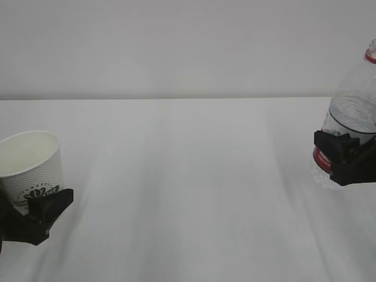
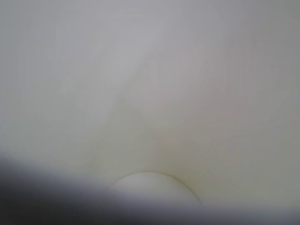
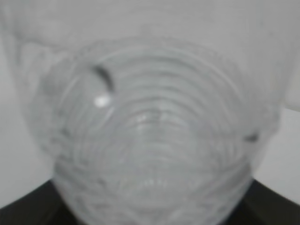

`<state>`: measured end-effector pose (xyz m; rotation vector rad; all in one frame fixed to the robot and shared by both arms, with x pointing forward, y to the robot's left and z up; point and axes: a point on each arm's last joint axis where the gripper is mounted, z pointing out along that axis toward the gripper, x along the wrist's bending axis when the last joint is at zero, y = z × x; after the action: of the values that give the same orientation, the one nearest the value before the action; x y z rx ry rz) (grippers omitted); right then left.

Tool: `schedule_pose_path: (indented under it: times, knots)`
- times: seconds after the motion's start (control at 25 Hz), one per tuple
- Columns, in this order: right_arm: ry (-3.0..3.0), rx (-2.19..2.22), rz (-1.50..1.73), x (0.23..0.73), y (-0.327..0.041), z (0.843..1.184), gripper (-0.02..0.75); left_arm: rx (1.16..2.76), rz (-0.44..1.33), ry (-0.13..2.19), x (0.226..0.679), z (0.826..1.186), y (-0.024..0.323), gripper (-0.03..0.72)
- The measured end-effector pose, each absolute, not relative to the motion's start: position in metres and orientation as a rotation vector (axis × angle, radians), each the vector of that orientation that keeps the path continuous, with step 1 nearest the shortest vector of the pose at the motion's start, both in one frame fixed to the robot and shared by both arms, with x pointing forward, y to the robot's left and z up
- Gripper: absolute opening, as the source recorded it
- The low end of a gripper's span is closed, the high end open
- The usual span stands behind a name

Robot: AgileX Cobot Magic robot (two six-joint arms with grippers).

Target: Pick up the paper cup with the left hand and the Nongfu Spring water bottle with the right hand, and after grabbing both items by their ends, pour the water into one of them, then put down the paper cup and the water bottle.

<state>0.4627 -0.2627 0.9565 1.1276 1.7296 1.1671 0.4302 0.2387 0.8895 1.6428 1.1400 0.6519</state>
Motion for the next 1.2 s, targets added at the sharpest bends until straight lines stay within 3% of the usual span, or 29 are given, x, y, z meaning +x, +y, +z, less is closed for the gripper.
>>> schedule_pose_path:
  times: [1.2]
  knots:
    - [1.782, 1.078, 1.180, 0.461, -0.259, 0.956, 0.477, 1.712, 0.382, 0.700, 0.448, 0.908, 0.199, 0.554]
